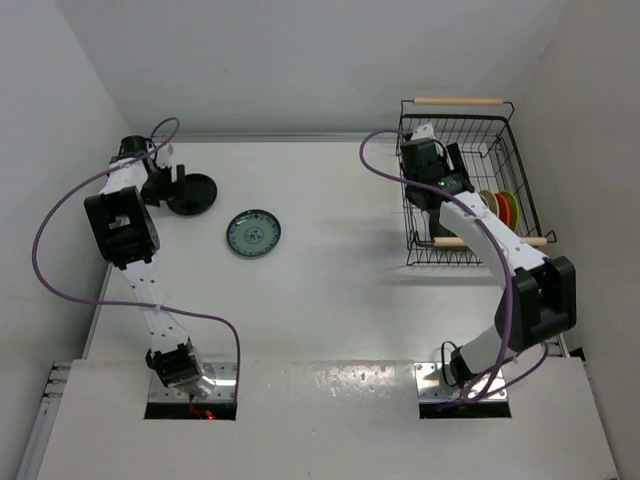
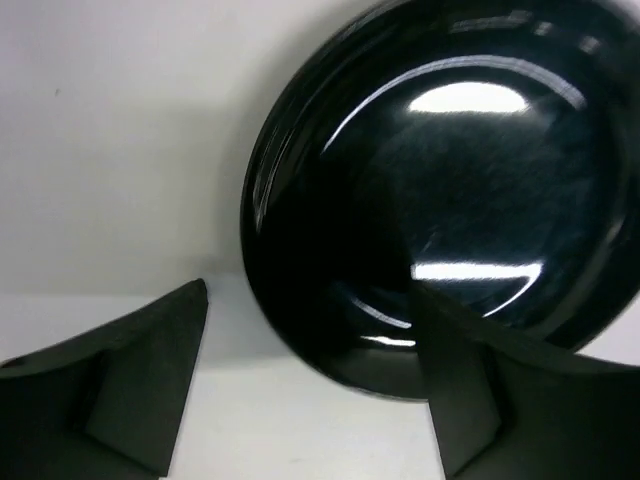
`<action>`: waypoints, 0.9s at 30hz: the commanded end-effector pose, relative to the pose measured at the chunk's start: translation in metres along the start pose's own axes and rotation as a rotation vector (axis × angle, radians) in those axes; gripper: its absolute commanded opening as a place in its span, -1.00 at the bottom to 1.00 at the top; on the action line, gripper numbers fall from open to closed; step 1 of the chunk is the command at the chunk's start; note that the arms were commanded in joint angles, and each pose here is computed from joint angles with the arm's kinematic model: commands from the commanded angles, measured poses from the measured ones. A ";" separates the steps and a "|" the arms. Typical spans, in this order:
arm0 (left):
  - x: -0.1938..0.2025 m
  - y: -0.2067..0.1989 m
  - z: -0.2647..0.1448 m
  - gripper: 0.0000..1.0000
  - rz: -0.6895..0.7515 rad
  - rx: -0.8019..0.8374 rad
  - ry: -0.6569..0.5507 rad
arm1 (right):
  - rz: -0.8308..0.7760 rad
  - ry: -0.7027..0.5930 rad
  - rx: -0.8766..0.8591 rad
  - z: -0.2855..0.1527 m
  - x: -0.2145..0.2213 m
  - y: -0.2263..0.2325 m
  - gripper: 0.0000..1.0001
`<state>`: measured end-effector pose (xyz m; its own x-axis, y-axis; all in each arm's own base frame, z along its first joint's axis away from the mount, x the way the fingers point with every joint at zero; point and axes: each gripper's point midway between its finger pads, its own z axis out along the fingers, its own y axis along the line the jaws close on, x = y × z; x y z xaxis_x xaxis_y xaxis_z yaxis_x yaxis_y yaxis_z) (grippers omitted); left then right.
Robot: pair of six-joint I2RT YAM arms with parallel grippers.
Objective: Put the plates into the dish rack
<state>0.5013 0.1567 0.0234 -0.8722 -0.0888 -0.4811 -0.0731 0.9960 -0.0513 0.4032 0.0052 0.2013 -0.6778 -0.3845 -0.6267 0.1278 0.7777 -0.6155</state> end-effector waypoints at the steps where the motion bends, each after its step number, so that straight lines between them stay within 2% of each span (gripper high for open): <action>1: 0.020 -0.022 0.021 0.69 -0.039 0.154 0.058 | 0.063 -0.071 0.023 -0.015 -0.014 -0.014 0.57; 2: 0.021 -0.026 0.020 0.53 -0.043 0.176 0.062 | 0.067 -0.076 0.030 -0.016 -0.014 -0.017 0.57; 3: 0.024 -0.030 0.024 0.20 -0.047 0.201 0.068 | 0.067 -0.081 0.034 -0.018 -0.014 -0.019 0.57; 6: 0.024 -0.045 0.025 -0.43 -0.055 0.291 0.058 | 0.082 -0.099 0.046 -0.021 -0.018 -0.024 0.57; 7: 0.018 -0.050 0.023 -0.83 -0.066 0.318 0.043 | 0.086 -0.106 0.049 -0.022 -0.021 -0.025 0.57; 8: 0.019 -0.053 0.021 -1.00 -0.079 0.333 0.050 | 0.089 -0.110 0.049 -0.022 -0.021 -0.026 0.57; 12: -0.011 -0.067 -0.007 -1.00 -0.074 0.409 -0.038 | 0.104 -0.140 0.024 -0.030 -0.030 -0.024 0.57; 16: -0.062 -0.097 -0.068 -1.00 -0.058 0.540 -0.184 | 0.087 -0.193 -0.118 -0.044 -0.046 -0.001 0.71; 19: -0.097 -0.124 -0.125 -1.00 0.006 0.619 -0.301 | 0.083 -0.298 -0.443 -0.078 -0.077 0.044 0.80; 20: -0.107 -0.135 -0.150 -1.00 0.034 0.644 -0.344 | 0.103 -0.325 -0.493 -0.086 -0.084 0.054 0.80; 22: -0.118 -0.158 -0.176 -1.00 0.094 0.671 -0.389 | 0.155 -0.394 -0.644 -0.108 -0.101 0.075 0.82; 23: -0.119 -0.170 -0.187 -1.00 0.118 0.693 -0.402 | 0.197 -0.404 -0.692 -0.116 -0.106 0.082 0.82; 24: -0.122 -0.183 -0.208 -1.00 0.153 0.710 -0.432 | 0.262 -0.468 -0.821 -0.135 -0.124 0.095 0.82; 26: -0.110 -0.219 -0.217 -1.00 0.209 0.770 -0.412 | 0.291 -0.489 -0.907 -0.142 -0.131 0.111 0.82; 27: -0.103 -0.236 -0.224 -1.00 0.240 0.816 -0.405 | 0.337 -0.540 -0.996 -0.159 -0.146 0.118 0.82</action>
<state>0.5280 0.0022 0.2140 -0.6656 -0.0976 -0.7399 0.3769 0.8118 -0.4461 0.4036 0.1672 0.2442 -0.4069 -0.2701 -0.8726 -0.3474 0.9293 -0.1257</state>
